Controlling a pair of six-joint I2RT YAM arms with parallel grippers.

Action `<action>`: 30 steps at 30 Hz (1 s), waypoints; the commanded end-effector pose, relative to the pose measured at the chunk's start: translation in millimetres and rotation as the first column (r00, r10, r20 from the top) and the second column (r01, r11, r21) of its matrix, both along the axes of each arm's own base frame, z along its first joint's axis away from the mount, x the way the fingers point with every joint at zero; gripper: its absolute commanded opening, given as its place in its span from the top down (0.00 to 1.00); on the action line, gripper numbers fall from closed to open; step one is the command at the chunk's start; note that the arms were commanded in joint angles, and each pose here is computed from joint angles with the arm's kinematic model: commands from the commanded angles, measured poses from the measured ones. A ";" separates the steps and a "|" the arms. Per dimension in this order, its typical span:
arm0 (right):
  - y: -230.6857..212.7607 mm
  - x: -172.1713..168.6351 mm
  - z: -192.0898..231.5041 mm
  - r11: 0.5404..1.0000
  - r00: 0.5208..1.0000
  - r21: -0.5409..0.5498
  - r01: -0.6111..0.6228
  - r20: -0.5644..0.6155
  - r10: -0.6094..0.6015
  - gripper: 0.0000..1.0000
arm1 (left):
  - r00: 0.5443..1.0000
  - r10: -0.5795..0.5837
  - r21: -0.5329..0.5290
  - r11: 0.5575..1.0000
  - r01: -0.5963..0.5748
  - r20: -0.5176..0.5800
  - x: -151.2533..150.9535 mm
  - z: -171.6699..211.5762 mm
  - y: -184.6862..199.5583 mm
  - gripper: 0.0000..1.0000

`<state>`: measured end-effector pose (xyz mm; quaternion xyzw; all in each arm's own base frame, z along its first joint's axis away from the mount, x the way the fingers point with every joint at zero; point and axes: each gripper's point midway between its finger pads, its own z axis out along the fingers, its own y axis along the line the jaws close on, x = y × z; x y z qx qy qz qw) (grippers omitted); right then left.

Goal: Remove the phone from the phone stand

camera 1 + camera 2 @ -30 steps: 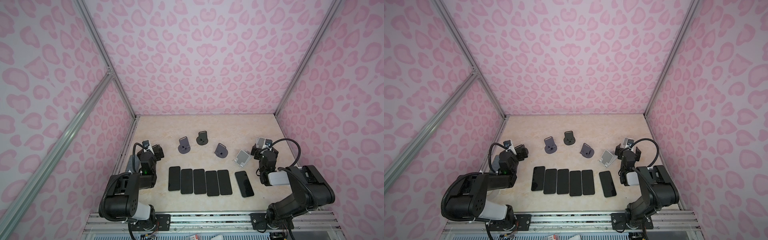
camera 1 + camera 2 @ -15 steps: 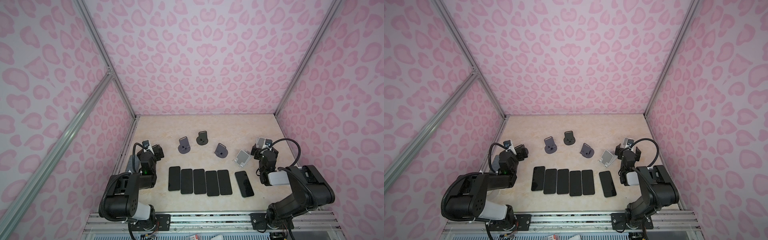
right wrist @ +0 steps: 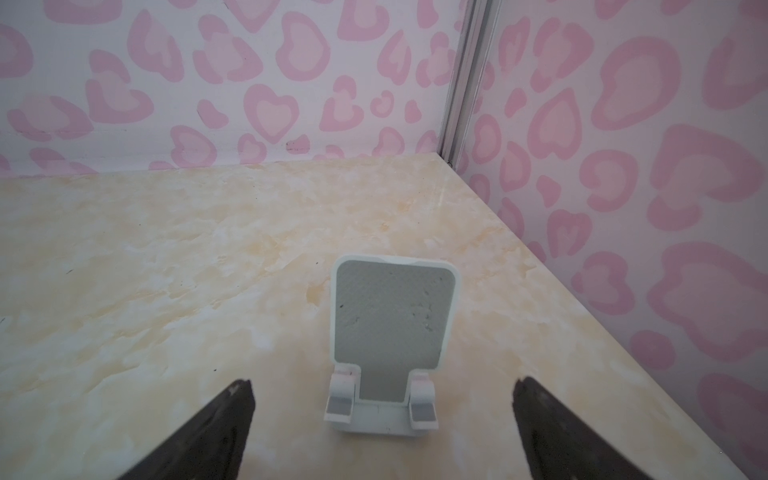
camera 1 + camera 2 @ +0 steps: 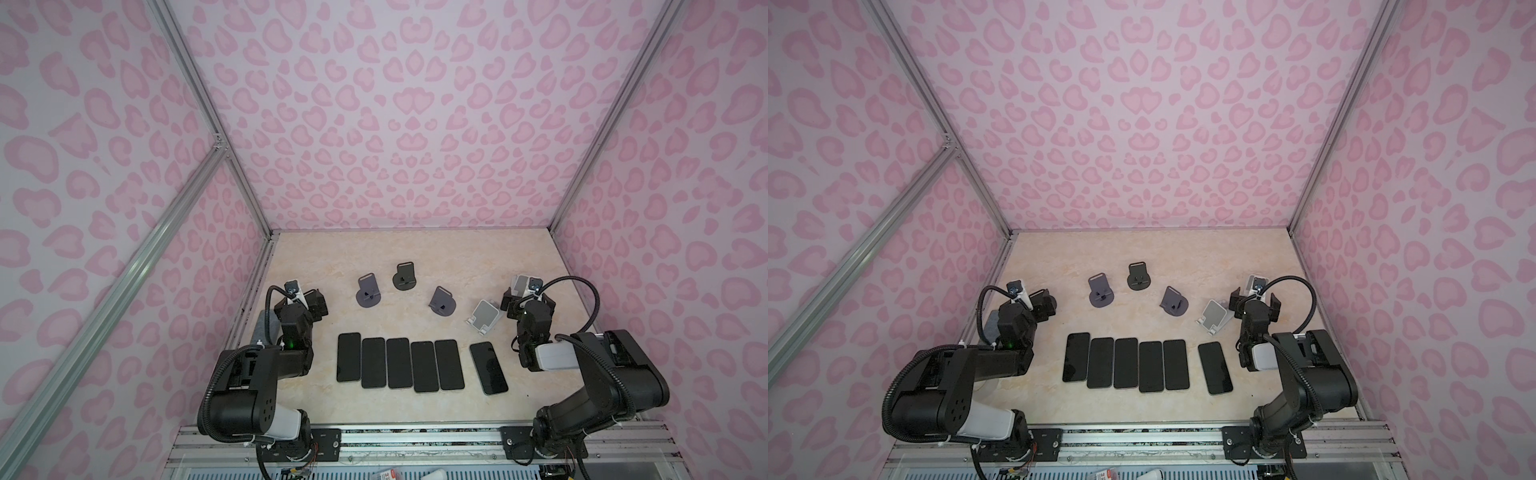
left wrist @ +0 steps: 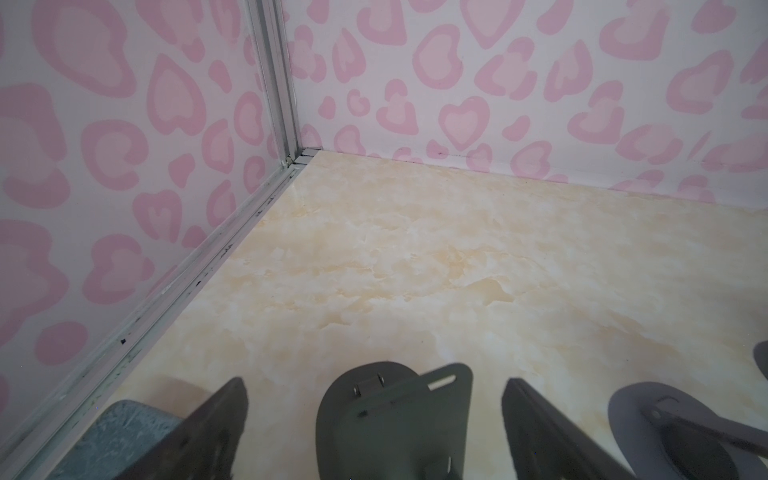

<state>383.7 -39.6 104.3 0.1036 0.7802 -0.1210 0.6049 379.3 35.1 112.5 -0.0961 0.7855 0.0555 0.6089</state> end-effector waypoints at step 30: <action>-3.0 -1.9 0.7 1.000 1.000 0.017 -0.013 0.020 0.012 0.00 | 1.000 -0.001 0.005 1.000 0.001 0.025 3.3 7.2 0.1 0.02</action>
